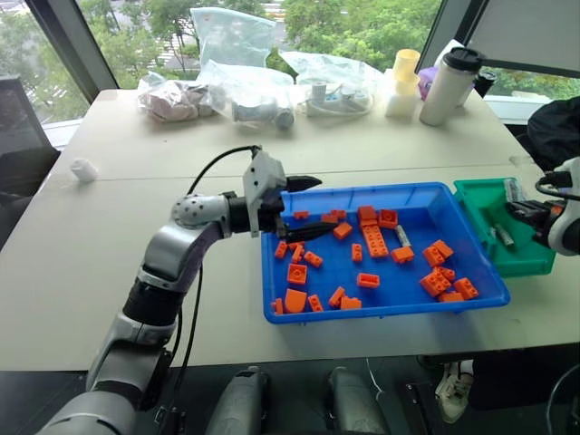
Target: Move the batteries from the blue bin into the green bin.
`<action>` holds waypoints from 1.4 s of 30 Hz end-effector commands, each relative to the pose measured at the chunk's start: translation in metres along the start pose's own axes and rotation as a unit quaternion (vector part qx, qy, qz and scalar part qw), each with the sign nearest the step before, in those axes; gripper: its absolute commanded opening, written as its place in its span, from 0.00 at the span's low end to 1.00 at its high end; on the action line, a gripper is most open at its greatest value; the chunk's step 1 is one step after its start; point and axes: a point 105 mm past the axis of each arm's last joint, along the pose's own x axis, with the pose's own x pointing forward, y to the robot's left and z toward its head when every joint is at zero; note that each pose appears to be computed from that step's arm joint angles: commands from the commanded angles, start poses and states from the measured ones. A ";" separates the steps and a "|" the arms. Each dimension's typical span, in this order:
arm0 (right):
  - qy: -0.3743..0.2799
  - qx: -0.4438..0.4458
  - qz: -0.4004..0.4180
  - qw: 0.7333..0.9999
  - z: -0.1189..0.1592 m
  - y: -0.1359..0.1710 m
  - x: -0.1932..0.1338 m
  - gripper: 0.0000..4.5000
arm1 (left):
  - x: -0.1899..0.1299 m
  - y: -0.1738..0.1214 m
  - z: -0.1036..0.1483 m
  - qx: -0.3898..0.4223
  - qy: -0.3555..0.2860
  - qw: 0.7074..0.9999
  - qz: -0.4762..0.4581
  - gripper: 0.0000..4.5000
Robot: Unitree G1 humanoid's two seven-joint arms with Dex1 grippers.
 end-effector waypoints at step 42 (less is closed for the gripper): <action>0.089 -0.091 0.192 0.973 -0.039 0.132 0.047 0.74 | -0.046 -0.021 -0.046 0.031 0.164 0.986 -0.009 1.00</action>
